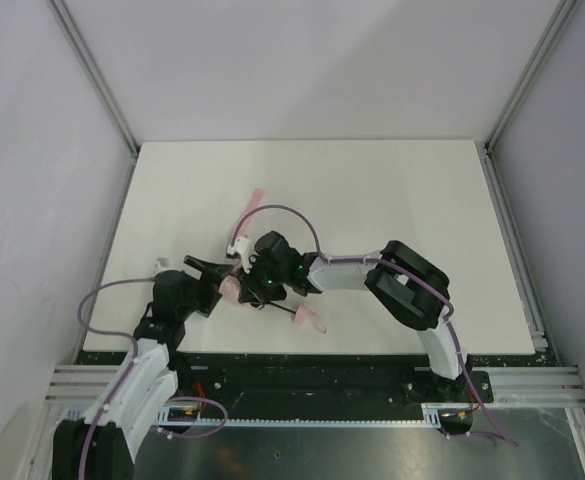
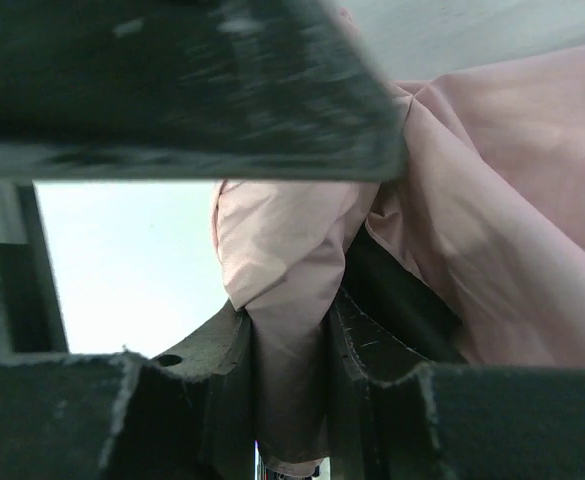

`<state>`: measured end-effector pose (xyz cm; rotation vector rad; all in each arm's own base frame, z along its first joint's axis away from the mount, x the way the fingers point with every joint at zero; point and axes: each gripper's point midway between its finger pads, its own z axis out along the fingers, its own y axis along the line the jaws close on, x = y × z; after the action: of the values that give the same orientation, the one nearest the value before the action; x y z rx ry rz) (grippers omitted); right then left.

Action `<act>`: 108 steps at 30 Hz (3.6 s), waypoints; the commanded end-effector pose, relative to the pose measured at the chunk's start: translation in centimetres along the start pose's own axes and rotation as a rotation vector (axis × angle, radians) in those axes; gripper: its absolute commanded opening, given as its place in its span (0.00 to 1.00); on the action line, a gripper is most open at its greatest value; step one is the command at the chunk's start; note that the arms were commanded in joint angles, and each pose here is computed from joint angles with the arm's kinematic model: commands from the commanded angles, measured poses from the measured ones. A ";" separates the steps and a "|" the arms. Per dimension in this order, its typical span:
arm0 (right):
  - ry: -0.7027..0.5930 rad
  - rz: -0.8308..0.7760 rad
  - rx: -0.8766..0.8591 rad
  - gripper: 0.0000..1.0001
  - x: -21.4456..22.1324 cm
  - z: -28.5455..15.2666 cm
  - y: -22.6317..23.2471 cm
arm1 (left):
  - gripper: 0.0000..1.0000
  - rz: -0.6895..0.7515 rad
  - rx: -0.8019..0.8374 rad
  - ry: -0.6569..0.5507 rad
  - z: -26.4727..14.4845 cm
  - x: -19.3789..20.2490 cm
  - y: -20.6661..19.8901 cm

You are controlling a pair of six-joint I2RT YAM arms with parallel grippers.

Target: Put away the umbrella

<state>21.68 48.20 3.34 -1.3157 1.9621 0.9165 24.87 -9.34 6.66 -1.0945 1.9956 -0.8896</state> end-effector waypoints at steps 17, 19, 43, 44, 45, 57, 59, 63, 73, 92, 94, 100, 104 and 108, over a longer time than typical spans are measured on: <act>0.426 0.829 -0.266 0.00 14.4 -0.5 0.3 | 0.96 -0.055 -0.129 0.031 -2.6 -0.3 -0.6; 0.428 0.840 -0.269 0.00 14.3 -0.5 -0.4 | 0.99 -0.066 -0.165 0.027 -2.2 -0.4 -0.1; 0.351 0.750 -0.353 0.00 10.9 -0.6 -0.8 | 0.99 -0.094 -0.056 0.013 1.4 0.1 -0.7; 0.346 0.746 -0.352 0.00 10.7 -0.7 -0.8 | 0.99 -0.103 -0.033 -0.005 1.1 -0.1 -0.9; 0.341 0.740 -0.352 0.00 10.5 -0.7 -0.9 | 0.99 -0.114 -0.015 -0.021 0.8 -0.2 -1.1; 0.300 0.694 -0.359 0.00 8.7 -1.1 -0.8 | 0.99 -0.132 -0.213 0.071 3.1 2.0 1.5; 0.293 0.666 -0.372 0.00 8.2 -1.3 -0.5 | 0.99 -0.137 -0.273 0.058 3.5 2.0 3.1; 0.268 0.583 -0.399 0.00 6.6 -1.8 0.8 | 0.92 -0.107 -0.313 0.047 4.3 2.2 4.5; 0.228 0.468 -0.399 0.00 4.2 -2.5 2.6 | 0.38 -0.007 -0.175 -0.028 4.8 0.9 2.4; -0.202 0.715 -0.008 0.69 -6.1 -12.4 -6.4 | 0.00 0.125 0.040 0.037 2.5 2.2 -0.8; -0.242 0.743 0.019 0.70 -6.6 -13.0 -7.5 | 0.00 0.127 0.061 0.039 2.2 2.3 -1.1; -0.334 0.918 0.177 0.71 -4.8 -14.9 -12.7 | 0.00 0.133 0.106 0.058 1.8 2.6 -2.0; -0.341 1.010 0.240 0.71 -1.8 -14.8 -15.8 | 0.00 0.125 0.105 0.067 1.9 2.8 -2.0; -0.306 0.945 0.248 0.70 -0.4 -14.3 -15.8 | 0.00 0.124 0.106 0.072 1.9 2.8 -2.0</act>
<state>34.56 32.40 8.65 0.0115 2.3861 1.1574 26.00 -12.86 6.27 -0.9208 2.0304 -0.9539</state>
